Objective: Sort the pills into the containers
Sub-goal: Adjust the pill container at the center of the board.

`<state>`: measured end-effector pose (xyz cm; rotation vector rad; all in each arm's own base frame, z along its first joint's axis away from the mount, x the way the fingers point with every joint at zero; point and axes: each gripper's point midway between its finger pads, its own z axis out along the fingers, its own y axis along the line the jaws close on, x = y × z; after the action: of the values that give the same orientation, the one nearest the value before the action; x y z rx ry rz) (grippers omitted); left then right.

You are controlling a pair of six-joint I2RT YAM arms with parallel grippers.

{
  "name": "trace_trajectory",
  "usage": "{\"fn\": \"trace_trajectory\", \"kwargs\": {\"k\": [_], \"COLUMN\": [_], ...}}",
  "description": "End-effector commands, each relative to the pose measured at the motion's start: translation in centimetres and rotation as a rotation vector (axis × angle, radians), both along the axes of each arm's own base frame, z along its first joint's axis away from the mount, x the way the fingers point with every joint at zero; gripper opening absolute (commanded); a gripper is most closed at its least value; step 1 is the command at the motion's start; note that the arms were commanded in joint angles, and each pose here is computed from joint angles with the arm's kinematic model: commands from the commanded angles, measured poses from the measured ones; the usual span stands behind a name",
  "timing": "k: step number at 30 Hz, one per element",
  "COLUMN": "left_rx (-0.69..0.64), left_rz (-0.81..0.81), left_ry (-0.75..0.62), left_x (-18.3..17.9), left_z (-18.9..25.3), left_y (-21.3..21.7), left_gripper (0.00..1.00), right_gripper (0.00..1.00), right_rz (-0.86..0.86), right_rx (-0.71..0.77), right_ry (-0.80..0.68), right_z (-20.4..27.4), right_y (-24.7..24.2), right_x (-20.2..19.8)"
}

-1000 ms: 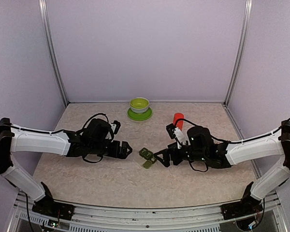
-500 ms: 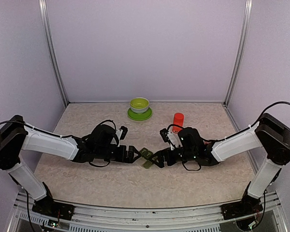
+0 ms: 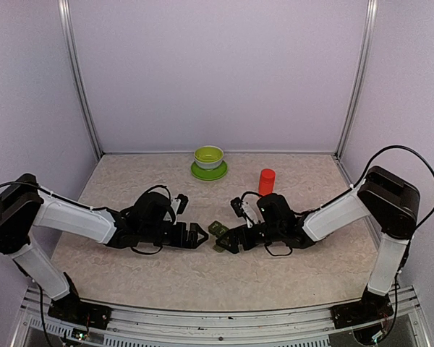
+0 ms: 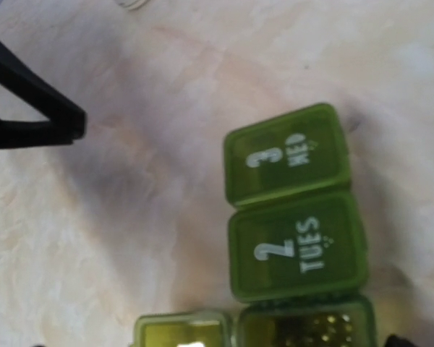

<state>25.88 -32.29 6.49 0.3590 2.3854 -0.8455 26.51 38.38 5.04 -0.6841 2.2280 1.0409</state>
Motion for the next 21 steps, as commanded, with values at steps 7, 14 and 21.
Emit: {"fn": "trace_trajectory", "kwargs": {"k": [7, 14, 21], "left_rx": [-0.003, -0.003, 0.008], "left_rz": [0.052, 0.060, 0.093], "left_ry": [-0.016, 0.000, 0.003], "left_x": [0.3, 0.3, 0.3], "left_z": [0.6, 0.7, 1.0], "left_y": [1.0, 1.1, 1.9], "left_gripper": [0.99, 0.99, 0.99], "right_gripper": [1.00, 1.00, 1.00], "right_rz": [0.114, 0.142, 0.211], "right_rx": [0.072, 0.054, 0.111], "right_ry": [-0.004, 0.011, 0.003], "right_z": [1.0, -0.1, 0.8], "right_y": [2.2, 3.4, 5.3], "right_x": [-2.5, -3.6, -5.1]}}
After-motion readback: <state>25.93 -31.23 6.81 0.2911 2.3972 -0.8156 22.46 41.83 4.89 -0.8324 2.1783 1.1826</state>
